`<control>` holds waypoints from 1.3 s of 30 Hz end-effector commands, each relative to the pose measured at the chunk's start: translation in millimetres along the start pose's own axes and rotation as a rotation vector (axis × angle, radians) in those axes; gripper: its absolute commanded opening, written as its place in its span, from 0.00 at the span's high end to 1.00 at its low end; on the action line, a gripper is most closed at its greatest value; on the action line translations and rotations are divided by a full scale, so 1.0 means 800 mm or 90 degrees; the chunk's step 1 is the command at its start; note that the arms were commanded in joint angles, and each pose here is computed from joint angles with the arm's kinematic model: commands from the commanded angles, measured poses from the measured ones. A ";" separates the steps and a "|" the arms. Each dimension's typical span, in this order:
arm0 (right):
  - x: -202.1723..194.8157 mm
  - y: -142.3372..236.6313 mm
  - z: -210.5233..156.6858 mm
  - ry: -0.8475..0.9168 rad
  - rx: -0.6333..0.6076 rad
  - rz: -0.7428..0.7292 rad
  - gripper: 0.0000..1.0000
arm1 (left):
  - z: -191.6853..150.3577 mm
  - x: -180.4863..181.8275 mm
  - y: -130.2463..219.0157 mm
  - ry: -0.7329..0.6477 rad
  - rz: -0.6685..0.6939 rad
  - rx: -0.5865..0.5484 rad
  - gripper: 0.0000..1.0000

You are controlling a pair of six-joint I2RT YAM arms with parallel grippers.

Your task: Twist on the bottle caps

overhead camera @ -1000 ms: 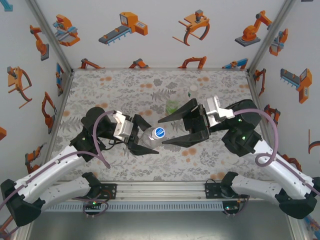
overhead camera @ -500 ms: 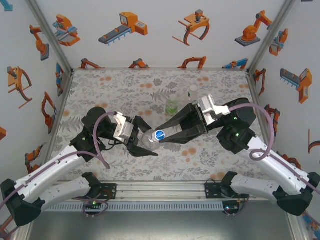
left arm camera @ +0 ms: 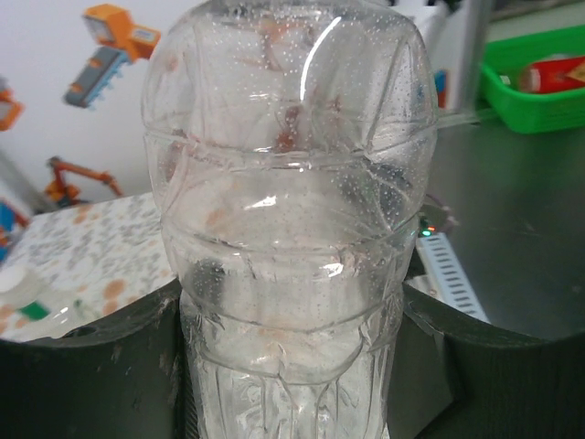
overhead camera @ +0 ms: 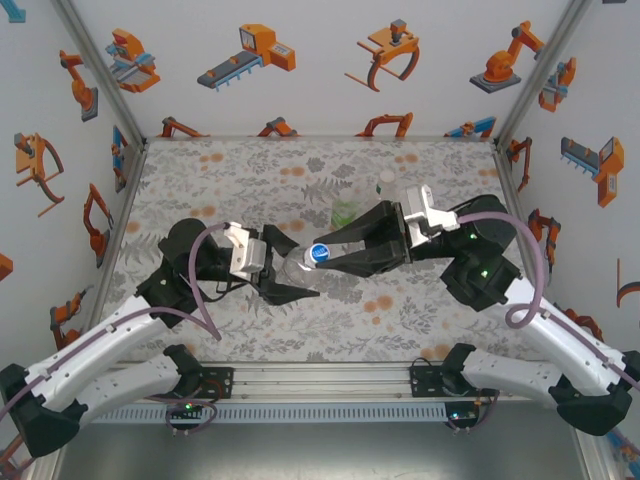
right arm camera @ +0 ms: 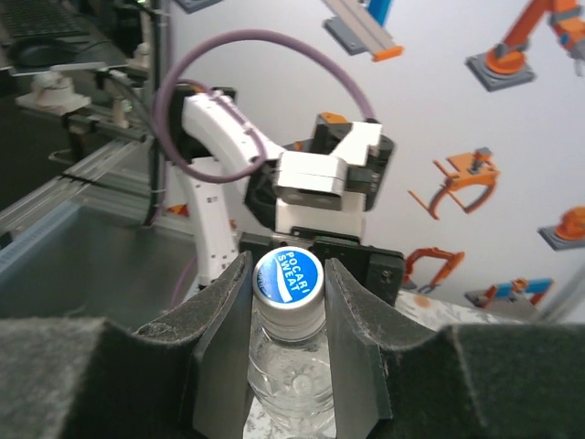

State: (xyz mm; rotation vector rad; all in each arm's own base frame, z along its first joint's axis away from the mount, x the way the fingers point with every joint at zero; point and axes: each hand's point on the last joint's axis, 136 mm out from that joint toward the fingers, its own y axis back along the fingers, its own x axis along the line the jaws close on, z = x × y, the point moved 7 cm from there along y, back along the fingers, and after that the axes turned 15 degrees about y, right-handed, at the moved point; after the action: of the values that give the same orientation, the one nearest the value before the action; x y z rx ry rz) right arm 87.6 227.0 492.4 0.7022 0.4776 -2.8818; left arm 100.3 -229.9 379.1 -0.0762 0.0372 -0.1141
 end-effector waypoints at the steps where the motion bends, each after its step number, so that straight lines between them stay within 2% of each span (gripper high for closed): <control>1: -0.013 -0.001 -0.034 -0.032 0.057 -0.086 0.81 | 0.008 0.029 0.006 -0.012 0.154 -0.044 1.00; 7: -0.046 0.005 -0.071 -0.089 0.117 -0.256 0.86 | 0.009 0.058 0.008 0.003 0.272 -0.065 1.00; 10: -0.063 0.014 -0.093 -0.138 0.146 -0.365 0.90 | 0.009 0.077 0.012 0.014 0.358 -0.065 1.00; 15: -0.084 0.027 -0.130 -0.251 0.192 -0.510 0.91 | -0.002 0.109 0.017 0.021 0.488 -0.027 1.00; 18: -0.091 0.028 -0.141 -0.317 0.208 -0.557 0.92 | -0.008 0.123 0.019 0.023 0.541 -0.020 1.00; 20: -0.094 0.026 -0.146 -0.340 0.213 -0.562 0.91 | -0.009 0.128 0.018 0.023 0.556 -0.018 1.00; 22: -0.095 0.026 -0.145 -0.351 0.213 -0.567 0.86 | -0.010 0.130 0.016 0.024 0.556 -0.014 1.00; 25: -0.093 0.025 -0.135 -0.330 0.204 -0.549 0.68 | -0.011 0.129 0.013 0.030 0.545 -0.008 1.00; 27: -0.089 0.023 -0.122 -0.293 0.199 -0.512 0.49 | -0.010 0.128 0.013 0.036 0.538 -0.005 1.00; 30: -0.080 0.022 -0.098 -0.239 0.187 -0.460 0.38 | -0.011 0.122 0.013 0.042 0.518 0.002 1.00; 34: -0.061 0.025 -0.061 -0.150 0.163 -0.380 0.34 | -0.010 0.104 0.007 0.032 0.435 0.001 1.00; 39: -0.030 0.028 -0.021 -0.031 0.118 -0.262 0.32 | -0.001 0.063 -0.003 0.005 0.256 -0.013 1.00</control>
State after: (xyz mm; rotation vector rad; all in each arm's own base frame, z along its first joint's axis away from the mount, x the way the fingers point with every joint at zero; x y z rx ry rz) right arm 147.0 220.3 466.5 0.3135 0.3187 -3.5425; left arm 175.7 -238.0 359.4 -0.0232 0.1204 0.4922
